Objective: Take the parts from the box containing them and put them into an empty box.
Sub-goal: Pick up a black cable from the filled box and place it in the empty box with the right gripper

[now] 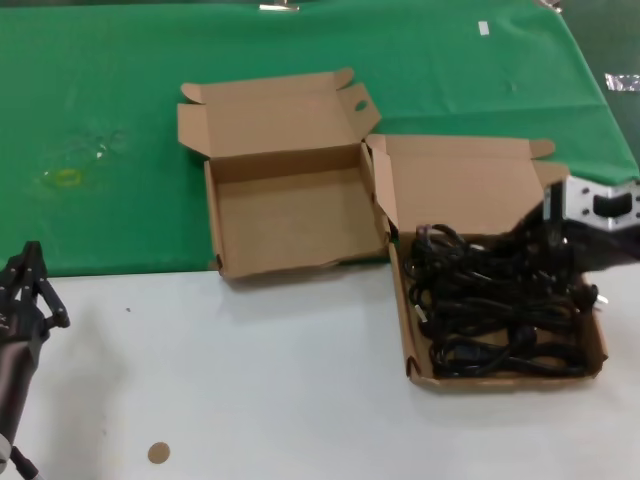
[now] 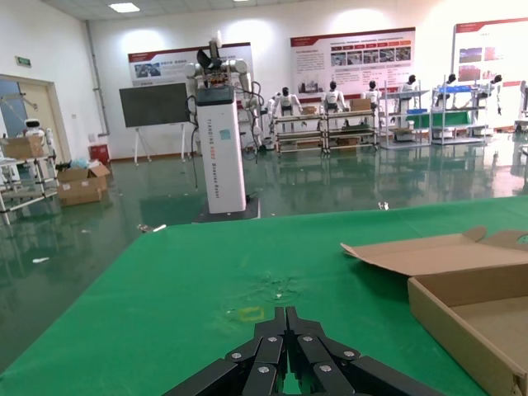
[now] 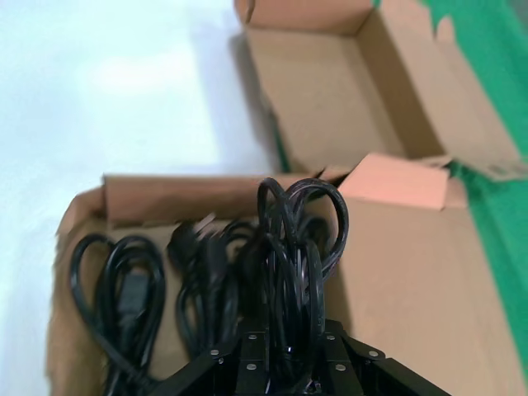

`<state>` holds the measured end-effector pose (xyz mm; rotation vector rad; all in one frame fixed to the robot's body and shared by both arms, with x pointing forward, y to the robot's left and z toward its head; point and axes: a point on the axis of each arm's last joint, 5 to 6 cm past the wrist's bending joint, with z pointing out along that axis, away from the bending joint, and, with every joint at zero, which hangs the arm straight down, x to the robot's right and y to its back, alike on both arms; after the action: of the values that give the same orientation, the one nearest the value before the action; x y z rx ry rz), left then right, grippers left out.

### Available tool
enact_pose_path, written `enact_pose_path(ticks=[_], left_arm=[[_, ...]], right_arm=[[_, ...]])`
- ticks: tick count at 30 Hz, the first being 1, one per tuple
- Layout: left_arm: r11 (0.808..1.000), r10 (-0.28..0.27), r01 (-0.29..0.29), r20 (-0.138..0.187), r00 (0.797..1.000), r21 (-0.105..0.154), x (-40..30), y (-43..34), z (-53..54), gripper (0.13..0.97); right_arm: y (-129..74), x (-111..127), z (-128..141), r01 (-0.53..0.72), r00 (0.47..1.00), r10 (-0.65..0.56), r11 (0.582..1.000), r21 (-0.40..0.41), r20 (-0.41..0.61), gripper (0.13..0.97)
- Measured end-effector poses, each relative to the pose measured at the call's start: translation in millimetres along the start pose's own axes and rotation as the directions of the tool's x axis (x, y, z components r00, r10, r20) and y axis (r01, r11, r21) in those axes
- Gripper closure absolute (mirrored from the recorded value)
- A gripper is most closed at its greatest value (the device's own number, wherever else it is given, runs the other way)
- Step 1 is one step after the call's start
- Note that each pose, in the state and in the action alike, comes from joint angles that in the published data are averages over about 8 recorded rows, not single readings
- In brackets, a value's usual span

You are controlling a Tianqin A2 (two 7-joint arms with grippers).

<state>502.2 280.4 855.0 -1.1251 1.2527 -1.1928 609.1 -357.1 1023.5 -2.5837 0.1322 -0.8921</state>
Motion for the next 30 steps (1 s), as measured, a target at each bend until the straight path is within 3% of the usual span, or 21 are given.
enact_pose_path(ticks=[11, 23, 30], left_arm=[[1.0, 0.0, 0.0, 0.0, 1.0, 0.0, 0.0, 0.0, 0.0, 0.945], [1.0, 0.0, 0.0, 0.0, 1.0, 0.0, 0.0, 0.0, 0.0, 0.945], [1.0, 0.0, 0.0, 0.0, 1.0, 0.0, 0.0, 0.0, 0.0, 0.945]], right_arm=[[-51, 25, 8, 0.043, 0.996, -0.036, 0.996, 0.082, -0.077, 0.874], [-127, 41, 61, 0.081, 0.99, -0.057, 0.979, 0.186, -0.133, 0.875], [-159, 47, 95, 0.094, 0.987, -0.062, 0.971, 0.218, -0.149, 0.875]])
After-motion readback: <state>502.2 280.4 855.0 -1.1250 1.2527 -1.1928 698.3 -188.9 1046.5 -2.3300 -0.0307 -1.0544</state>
